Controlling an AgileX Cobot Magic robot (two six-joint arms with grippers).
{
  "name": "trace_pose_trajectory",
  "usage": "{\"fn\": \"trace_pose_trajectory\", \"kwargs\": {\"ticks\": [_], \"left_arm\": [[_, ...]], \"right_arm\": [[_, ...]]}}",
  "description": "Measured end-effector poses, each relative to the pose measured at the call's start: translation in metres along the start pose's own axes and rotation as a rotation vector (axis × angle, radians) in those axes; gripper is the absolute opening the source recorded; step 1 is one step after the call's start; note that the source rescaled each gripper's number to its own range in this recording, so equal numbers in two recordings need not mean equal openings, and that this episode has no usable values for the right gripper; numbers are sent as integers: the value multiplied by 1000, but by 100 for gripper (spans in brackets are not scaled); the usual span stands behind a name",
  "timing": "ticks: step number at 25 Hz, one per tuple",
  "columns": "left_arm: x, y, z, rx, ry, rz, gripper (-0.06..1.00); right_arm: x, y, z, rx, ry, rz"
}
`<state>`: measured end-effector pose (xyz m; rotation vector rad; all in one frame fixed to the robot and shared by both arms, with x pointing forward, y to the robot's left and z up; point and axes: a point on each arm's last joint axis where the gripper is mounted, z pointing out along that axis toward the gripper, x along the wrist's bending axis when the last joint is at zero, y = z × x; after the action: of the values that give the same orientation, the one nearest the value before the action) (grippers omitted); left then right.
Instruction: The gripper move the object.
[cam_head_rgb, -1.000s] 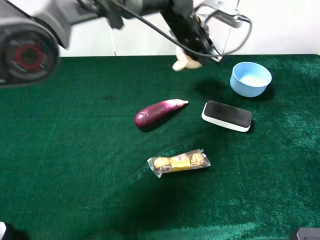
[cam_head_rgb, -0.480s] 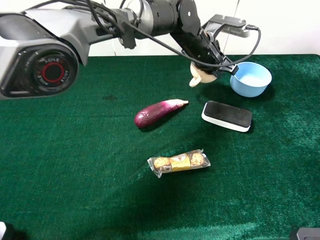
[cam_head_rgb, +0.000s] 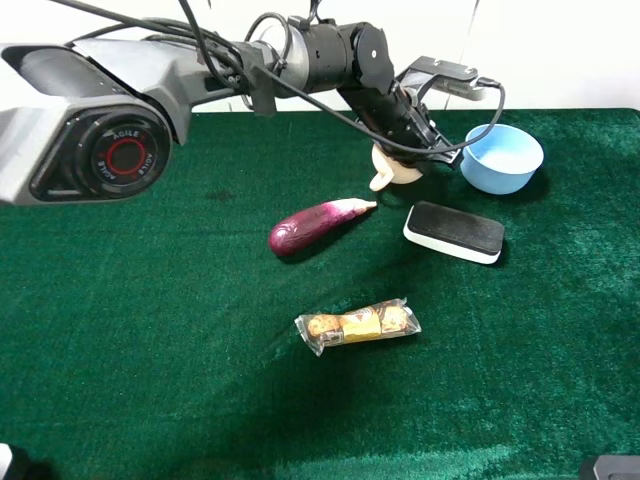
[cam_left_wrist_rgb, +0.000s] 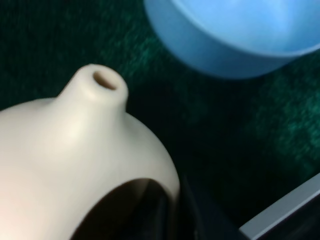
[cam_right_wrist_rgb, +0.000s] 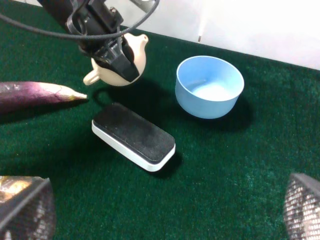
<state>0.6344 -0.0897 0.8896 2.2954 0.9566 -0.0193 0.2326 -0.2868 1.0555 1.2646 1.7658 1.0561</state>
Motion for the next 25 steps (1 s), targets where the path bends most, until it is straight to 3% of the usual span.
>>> {"fn": "trace_pose_trajectory", "kwargs": {"ticks": [9,18,25], "left_arm": [[2,0,0,3,3,-2,5],[3,0,-1,-1,4,-1,46],[2,4,-3,-5,7,10,57]], "right_arm": [[0,0,0,0,0,0],[0,0,0,0,0,0],[0,0,0,1,0,0]]}}
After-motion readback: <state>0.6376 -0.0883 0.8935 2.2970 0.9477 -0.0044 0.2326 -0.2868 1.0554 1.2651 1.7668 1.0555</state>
